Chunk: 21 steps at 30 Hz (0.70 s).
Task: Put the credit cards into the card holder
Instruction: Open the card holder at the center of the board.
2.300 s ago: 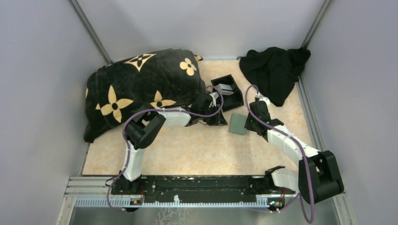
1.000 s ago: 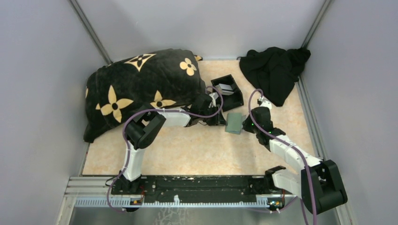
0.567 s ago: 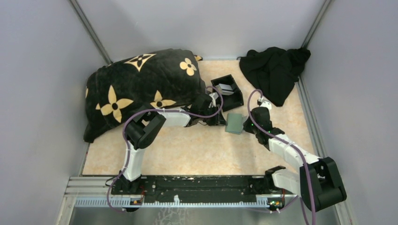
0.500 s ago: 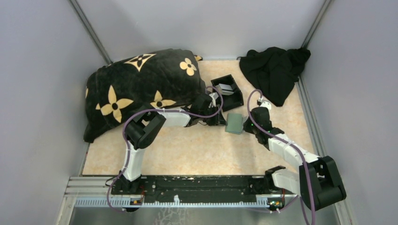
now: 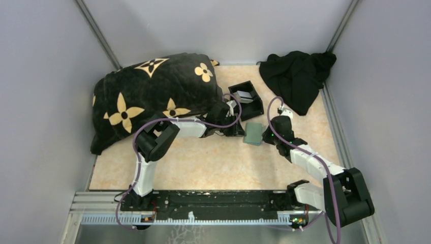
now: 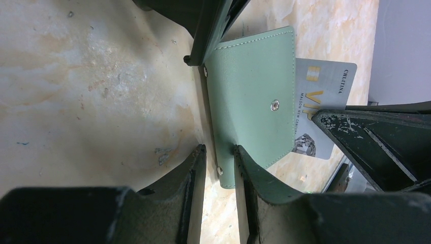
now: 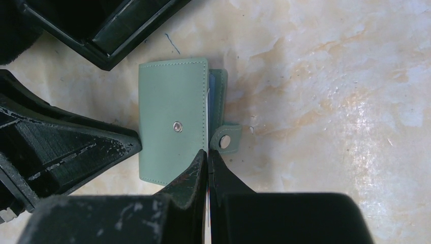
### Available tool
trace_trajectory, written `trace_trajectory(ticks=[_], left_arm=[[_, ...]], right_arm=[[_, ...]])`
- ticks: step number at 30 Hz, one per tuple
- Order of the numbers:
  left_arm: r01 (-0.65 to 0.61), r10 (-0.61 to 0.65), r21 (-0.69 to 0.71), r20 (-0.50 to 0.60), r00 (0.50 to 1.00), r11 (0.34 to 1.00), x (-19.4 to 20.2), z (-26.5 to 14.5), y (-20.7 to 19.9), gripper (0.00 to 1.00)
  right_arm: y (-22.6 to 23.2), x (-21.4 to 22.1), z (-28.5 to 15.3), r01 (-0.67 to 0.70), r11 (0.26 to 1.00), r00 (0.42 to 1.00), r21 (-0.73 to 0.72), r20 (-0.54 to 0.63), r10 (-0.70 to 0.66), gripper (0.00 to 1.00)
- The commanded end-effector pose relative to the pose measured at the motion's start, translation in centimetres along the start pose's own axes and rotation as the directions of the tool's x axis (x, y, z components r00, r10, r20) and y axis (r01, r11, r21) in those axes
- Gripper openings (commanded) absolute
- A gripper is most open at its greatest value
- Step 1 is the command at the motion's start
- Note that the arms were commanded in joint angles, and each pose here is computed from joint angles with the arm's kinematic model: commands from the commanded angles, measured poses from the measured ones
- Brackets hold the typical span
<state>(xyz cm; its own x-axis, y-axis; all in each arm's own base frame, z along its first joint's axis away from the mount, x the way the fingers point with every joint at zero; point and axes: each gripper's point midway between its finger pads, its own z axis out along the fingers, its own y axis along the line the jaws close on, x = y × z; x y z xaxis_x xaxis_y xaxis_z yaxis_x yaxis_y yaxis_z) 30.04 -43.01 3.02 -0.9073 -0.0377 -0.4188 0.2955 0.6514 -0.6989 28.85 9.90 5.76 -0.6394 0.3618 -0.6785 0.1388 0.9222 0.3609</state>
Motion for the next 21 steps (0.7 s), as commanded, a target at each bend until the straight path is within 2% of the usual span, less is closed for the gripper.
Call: trace_trajectory(ticks=[1, 21], left_arm=[[0.008, -0.013, -0.076, -0.068, 0.998, 0.997, 2.7, 0.6, 2.9, 0.34], [0.008, -0.014, -0.077, -0.075, 0.997, 0.997, 2.8, 0.5, 2.9, 0.33]], right_arm=[[1.8, -2.4, -0.4, -0.013, 0.998, 0.998, -0.068, 0.068, 0.017, 0.0], [3.1, -3.3, -0.9, -0.017, 0.993, 0.997, -0.115, 0.07, 0.025, 0.0]])
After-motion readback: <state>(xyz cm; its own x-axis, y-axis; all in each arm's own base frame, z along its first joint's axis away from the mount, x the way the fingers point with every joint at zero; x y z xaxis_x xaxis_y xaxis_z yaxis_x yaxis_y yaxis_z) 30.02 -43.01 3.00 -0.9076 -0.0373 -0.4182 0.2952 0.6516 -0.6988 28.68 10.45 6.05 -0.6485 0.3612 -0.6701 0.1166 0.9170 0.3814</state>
